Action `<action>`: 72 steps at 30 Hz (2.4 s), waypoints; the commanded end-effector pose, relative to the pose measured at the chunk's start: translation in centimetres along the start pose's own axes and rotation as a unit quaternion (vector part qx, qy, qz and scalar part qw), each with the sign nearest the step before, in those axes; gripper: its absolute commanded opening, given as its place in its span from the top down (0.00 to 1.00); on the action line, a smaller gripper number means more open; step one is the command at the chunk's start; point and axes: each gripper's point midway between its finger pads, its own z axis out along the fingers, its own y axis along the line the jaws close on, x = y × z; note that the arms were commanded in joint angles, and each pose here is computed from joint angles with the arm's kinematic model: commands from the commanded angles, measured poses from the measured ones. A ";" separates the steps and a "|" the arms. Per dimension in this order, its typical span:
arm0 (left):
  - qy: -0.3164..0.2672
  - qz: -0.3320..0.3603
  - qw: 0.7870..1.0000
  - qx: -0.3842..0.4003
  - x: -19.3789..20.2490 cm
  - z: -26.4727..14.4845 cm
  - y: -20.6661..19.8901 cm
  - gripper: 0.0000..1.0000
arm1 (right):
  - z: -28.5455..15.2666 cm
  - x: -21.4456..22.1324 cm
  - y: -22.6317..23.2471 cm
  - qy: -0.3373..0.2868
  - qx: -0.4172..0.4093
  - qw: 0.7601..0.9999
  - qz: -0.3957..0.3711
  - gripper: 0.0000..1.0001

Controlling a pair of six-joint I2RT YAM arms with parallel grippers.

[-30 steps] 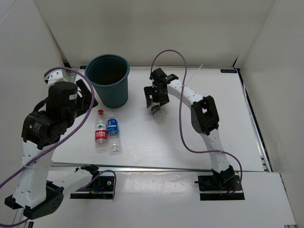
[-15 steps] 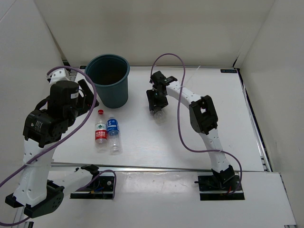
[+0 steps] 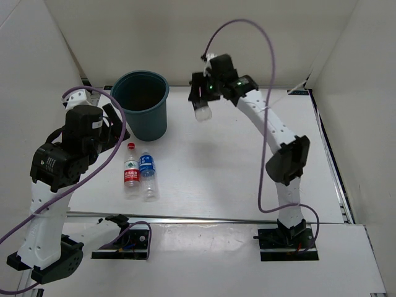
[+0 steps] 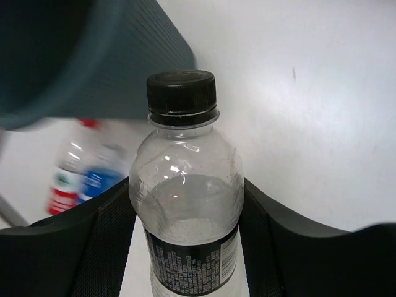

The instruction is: Put the plastic bottles in the bin

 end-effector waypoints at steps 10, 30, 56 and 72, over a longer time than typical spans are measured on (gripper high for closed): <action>0.056 0.010 0.998 0.012 2.6 -0.5 0.0 0.00 | -14.2 -14.6 12.7 -0.268 -0.224 0.935 -0.061 0.67; 0.084 0.019 0.996 0.014 3.7 0.5 -0.6 0.00 | -8.3 -17.9 17.9 -0.366 -0.318 0.872 -0.071 0.65; 0.027 0.012 0.998 0.057 0.3 -2.6 -0.8 0.00 | -1.0 -18.1 16.4 -0.442 -0.309 0.838 -0.078 0.59; 0.015 -0.001 0.999 0.052 0.4 -3.2 0.0 0.00 | 1.1 -17.6 15.9 -0.441 -0.295 0.846 -0.057 0.16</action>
